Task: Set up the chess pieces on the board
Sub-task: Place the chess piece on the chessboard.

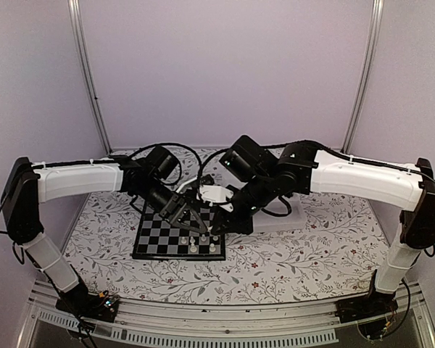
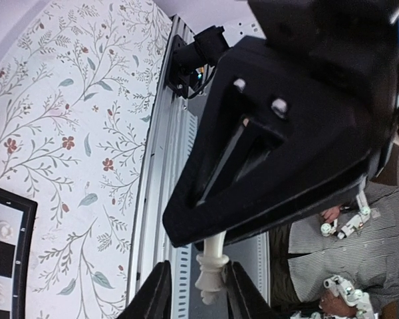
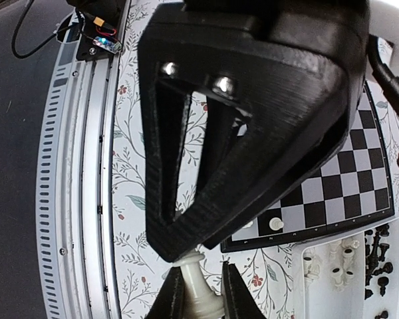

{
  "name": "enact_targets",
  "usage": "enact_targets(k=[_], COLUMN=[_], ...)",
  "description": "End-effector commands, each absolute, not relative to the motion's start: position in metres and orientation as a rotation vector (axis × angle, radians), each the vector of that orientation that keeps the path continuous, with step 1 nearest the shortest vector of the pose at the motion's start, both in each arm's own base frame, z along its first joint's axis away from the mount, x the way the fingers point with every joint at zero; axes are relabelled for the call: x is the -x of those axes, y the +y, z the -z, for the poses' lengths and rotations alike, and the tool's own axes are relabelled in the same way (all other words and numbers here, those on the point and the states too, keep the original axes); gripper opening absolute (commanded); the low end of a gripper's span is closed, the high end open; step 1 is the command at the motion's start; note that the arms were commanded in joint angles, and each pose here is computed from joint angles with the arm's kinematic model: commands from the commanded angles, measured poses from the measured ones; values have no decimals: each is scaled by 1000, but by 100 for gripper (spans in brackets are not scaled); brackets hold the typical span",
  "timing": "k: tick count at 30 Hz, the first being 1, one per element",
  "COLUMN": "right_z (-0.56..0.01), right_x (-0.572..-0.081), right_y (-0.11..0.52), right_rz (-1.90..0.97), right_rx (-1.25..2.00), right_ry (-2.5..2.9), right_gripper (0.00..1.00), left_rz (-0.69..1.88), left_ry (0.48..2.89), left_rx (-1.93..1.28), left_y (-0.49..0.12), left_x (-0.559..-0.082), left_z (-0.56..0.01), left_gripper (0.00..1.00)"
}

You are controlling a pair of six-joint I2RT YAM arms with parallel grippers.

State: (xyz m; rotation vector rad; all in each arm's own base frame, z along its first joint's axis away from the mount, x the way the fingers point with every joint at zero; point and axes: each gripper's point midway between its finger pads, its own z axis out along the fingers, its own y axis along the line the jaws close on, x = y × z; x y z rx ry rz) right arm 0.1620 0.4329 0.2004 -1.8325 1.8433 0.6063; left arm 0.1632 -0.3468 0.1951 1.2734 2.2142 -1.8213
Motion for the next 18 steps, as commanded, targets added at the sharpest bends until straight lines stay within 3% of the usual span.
enact_targets(k=[1,2,4,11,18], right_z=[-206,-207,-215,-267,-288], right_x=[-161,-162,-168,-196,-211], right_y=[434,434,436,439,439], right_rz=[-619,-636,-691,-994,-1146], right_rx=[1786,1768,1701,1425,1302], right_ry=[1877,1881,1896,1858,1829], right_gripper=[4,4,4,4,4], left_rz=[1664,1631,1569,1329,1334], left_ry=[2188,2167,2059,1738,1739], left_rx=[-1231,-1211,-1165,-909,-870], left_y=[-343,-341,-338,-319,-325], left_x=[-177,-179,-183,-209,-219], left_z=[-204,-207,-226,-282,-288], left_gripper=[41,50,54,59,59])
